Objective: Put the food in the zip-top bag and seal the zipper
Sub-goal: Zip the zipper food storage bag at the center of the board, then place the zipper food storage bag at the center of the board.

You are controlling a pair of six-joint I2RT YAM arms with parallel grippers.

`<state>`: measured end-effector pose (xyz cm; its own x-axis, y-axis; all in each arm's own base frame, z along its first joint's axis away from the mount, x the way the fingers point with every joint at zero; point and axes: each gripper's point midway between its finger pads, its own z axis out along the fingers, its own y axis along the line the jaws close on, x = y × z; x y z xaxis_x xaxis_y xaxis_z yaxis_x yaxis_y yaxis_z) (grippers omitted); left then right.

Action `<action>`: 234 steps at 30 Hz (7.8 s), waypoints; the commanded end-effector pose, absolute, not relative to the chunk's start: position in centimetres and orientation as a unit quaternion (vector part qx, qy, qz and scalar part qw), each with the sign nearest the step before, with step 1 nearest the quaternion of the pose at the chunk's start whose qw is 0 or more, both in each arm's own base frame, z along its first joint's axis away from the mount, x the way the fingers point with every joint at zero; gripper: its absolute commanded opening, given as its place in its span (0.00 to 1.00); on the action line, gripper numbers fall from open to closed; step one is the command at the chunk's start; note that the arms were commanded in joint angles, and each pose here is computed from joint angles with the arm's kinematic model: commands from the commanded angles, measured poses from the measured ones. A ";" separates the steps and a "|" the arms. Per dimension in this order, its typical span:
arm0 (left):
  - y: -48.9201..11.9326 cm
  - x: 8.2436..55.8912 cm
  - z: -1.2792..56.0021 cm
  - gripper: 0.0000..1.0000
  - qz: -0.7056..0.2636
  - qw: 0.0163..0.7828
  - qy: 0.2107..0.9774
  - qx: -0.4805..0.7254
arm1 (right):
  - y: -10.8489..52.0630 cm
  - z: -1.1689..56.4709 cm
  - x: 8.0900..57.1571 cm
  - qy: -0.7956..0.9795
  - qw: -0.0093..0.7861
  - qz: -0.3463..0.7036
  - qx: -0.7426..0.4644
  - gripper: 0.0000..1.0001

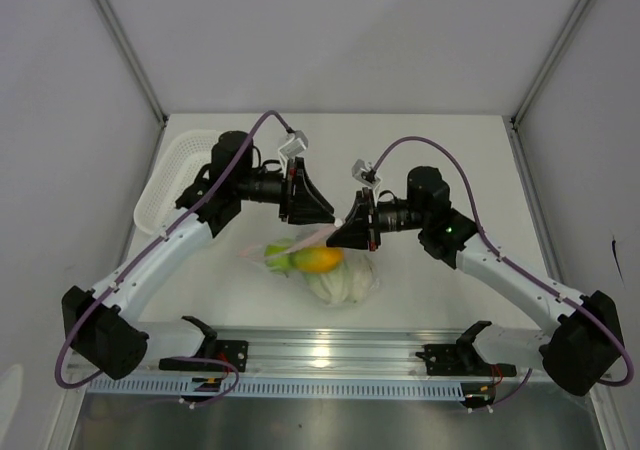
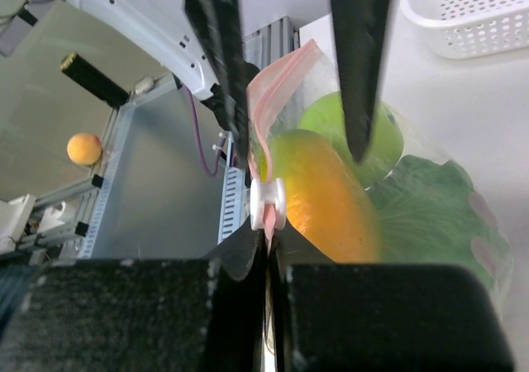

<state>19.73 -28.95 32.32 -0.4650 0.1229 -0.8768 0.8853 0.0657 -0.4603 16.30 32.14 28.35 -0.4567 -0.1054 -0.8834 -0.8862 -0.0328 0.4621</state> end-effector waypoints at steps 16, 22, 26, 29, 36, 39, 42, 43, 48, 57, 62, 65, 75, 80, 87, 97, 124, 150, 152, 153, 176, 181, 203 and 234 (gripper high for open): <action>-29.2 17.3 34.0 0.36 -0.631 0.271 0.596 0.416 | 33.4 30.7 16.3 0.582 0.356 0.572 -0.455 0.00; -29.1 17.5 33.4 0.34 -0.622 0.267 0.610 0.411 | 33.5 30.8 16.7 0.587 0.366 0.565 -0.450 0.00; -29.1 18.1 33.2 0.34 -0.608 0.277 0.626 0.402 | 33.5 30.9 16.8 0.587 0.368 0.564 -0.449 0.00; -29.1 18.5 32.9 0.37 -0.598 0.277 0.642 0.392 | 33.5 30.7 16.9 0.590 0.369 0.562 -0.447 0.00; -29.1 18.6 32.9 0.39 -0.594 0.277 0.647 0.389 | 34.0 30.5 16.9 0.591 0.362 0.562 -0.451 0.00; -29.1 18.6 33.0 0.39 -0.594 0.278 0.649 0.387 | 34.1 30.5 16.8 0.591 0.362 0.562 -0.451 0.00; -29.2 18.6 33.1 0.37 -0.595 0.277 0.647 0.388 | 34.2 30.6 16.9 0.592 0.364 0.559 -0.452 0.00; -29.2 18.6 33.1 0.35 -0.595 0.276 0.647 0.388 | 34.2 30.7 17.0 0.593 0.365 0.558 -0.451 0.00; -29.2 18.5 32.9 0.05 -0.597 0.270 0.648 0.388 | 34.5 30.4 17.3 0.601 0.366 0.554 -0.444 0.00; -28.9 18.1 32.7 0.01 -0.594 0.263 0.652 0.391 | 33.8 31.1 18.8 0.623 0.415 0.552 -0.367 0.00; -28.8 18.0 32.5 0.01 -0.592 0.261 0.653 0.394 | 33.3 32.8 18.9 0.609 0.442 0.581 -0.310 0.00; -28.8 18.1 32.2 0.01 -0.588 0.261 0.657 0.394 | 33.0 33.2 18.5 0.603 0.438 0.601 -0.289 0.00; -28.6 18.3 31.2 0.00 -0.576 0.256 0.671 0.390 | 32.2 35.7 18.7 0.574 0.444 0.639 -0.254 0.00; -28.2 18.5 29.7 0.01 -0.557 0.255 0.687 0.391 | 30.8 36.7 19.1 0.564 0.451 0.649 -0.239 0.00; -26.5 19.8 28.1 0.01 -0.518 0.282 0.718 0.369 | 29.0 36.0 19.6 0.571 0.451 0.648 -0.225 0.00; -23.4 20.9 26.2 0.01 -0.469 0.315 0.757 0.330 | 26.7 36.8 20.5 0.570 0.470 0.641 -0.207 0.00; -22.4 18.9 28.9 0.01 -0.480 0.363 0.717 0.352 | 25.4 34.2 21.2 0.635 0.445 0.544 -0.321 0.52; -22.9 18.2 31.9 0.01 -0.500 0.370 0.686 0.378 | 36.6 32.0 17.9 0.588 0.229 0.542 -0.554 0.59; -22.9 18.4 31.9 0.01 -0.498 0.371 0.687 0.377 | 36.8 31.7 17.5 0.588 0.224 0.543 -0.557 0.57; -22.9 18.5 31.8 0.01 -0.498 0.369 0.688 0.376 | 36.8 31.4 17.2 0.589 0.220 0.543 -0.557 0.56; -22.0 19.0 31.5 0.01 -0.459 0.394 0.713 0.355 | 36.6 27.4 18.9 0.657 0.245 0.477 -0.529 0.00; -20.8 19.6 29.8 0.01 -0.419 0.407 0.740 0.333 | 35.8 26.6 20.0 0.683 0.274 0.450 -0.506 0.00; -18.1 19.3 31.9 0.06 -0.356 0.505 0.730 0.292 | 33.0 30.1 19.0 0.693 0.331 0.473 -0.432 0.00; -18.1 17.0 33.1 0.99 -0.402 0.564 0.672 0.263 | 14.0 17.2 43.2 0.853 0.354 0.379 -0.057 0.00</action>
